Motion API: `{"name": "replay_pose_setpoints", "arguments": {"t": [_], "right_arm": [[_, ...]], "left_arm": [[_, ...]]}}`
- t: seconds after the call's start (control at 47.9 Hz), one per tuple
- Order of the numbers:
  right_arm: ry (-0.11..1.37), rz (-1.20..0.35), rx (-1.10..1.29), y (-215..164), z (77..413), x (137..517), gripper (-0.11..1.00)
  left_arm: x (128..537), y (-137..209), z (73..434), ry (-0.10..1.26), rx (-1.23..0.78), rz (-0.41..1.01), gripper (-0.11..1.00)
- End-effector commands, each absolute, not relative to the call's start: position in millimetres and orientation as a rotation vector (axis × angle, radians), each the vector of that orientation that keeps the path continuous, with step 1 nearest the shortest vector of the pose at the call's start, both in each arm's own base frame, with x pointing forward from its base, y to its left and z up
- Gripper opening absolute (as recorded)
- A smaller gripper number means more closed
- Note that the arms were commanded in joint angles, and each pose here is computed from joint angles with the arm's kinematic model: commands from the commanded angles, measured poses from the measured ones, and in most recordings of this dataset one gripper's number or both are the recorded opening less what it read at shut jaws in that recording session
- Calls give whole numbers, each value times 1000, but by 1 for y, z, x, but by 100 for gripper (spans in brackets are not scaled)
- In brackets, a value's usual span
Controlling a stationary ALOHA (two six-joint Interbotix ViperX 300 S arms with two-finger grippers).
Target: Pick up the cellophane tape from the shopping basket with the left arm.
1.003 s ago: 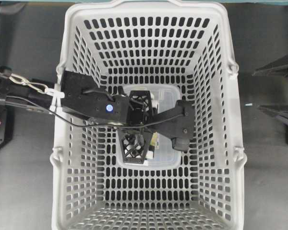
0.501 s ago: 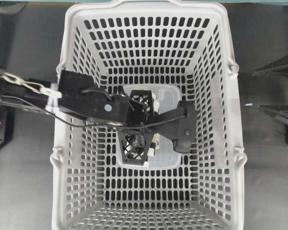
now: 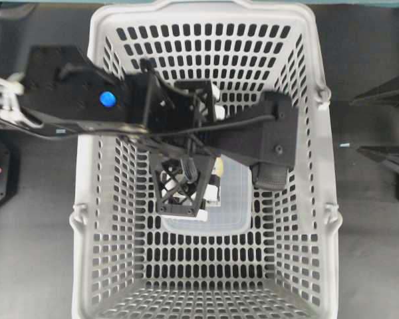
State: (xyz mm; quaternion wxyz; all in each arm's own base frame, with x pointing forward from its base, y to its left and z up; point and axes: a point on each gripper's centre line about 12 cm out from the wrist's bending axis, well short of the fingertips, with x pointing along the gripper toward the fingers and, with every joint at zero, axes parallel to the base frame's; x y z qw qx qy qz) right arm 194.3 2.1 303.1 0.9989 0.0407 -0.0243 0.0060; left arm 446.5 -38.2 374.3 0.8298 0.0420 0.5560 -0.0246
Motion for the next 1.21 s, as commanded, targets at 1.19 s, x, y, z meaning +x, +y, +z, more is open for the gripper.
{"name": "replay_pose_setpoints", "arguments": {"t": [1.19], "right_arm": [[-67,15,89,3,309,195,80]], "left_arm": [[450,-36,376,1181,93,-49,50]]}}
